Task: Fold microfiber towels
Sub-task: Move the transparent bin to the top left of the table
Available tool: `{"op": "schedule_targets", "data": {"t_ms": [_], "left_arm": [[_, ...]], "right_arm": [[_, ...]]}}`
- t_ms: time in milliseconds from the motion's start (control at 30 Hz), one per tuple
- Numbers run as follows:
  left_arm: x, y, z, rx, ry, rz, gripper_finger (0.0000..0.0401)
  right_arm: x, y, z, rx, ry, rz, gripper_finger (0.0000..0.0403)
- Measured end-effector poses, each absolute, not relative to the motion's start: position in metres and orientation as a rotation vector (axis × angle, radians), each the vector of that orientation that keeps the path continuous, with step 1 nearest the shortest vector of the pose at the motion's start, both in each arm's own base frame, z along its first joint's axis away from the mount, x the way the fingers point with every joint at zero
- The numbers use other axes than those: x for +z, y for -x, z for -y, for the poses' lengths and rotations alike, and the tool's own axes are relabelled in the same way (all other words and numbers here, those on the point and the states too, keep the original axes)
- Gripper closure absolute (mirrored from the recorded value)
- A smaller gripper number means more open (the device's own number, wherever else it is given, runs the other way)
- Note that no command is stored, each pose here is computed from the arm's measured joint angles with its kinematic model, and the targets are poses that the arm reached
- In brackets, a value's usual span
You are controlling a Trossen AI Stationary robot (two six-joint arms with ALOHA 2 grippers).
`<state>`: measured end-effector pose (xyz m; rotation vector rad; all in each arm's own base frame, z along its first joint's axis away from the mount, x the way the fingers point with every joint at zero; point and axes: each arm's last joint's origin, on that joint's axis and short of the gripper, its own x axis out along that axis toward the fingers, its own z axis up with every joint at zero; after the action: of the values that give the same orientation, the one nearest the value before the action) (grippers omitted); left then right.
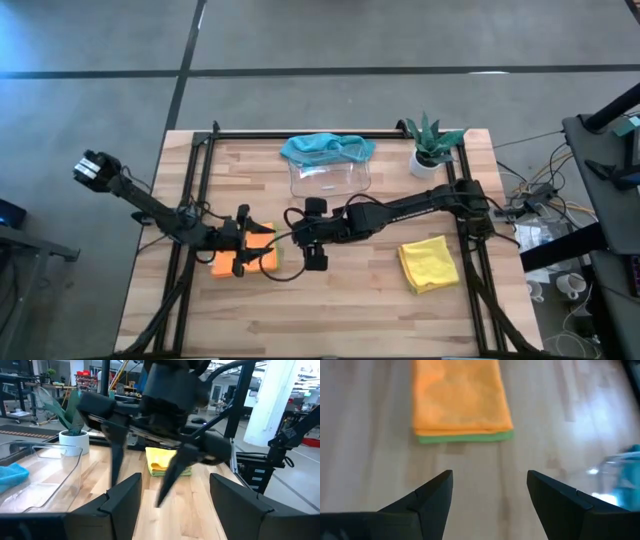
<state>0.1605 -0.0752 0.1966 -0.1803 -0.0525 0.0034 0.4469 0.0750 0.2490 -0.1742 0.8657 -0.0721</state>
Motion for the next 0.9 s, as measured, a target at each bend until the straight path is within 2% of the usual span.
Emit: {"op": "schedule_targets", "data": {"t_ms": [233, 533, 700, 900], "left_arm": [[0.196, -0.160, 0.075, 0.003, 0.180, 0.052, 0.0182], [0.196, -0.161, 0.075, 0.004, 0.176, 0.044, 0.0182], [0.195, -0.161, 0.075, 0.004, 0.174, 0.042, 0.0182], [0.195, -0.161, 0.075, 0.004, 0.171, 0.043, 0.0182]], "right_arm": [[0.236, -0.449, -0.024, -0.177, 0.262, -0.981, 0.0151], [0.203, -0.441, 0.048, -0.097, 0.300, -1.234, 0.0163], [0.190, -0.438, 0.057, -0.098, 0.287, -1.306, 0.0214], [0.188, -0.436, 0.056, -0.095, 0.285, -1.333, 0.0330]]}}
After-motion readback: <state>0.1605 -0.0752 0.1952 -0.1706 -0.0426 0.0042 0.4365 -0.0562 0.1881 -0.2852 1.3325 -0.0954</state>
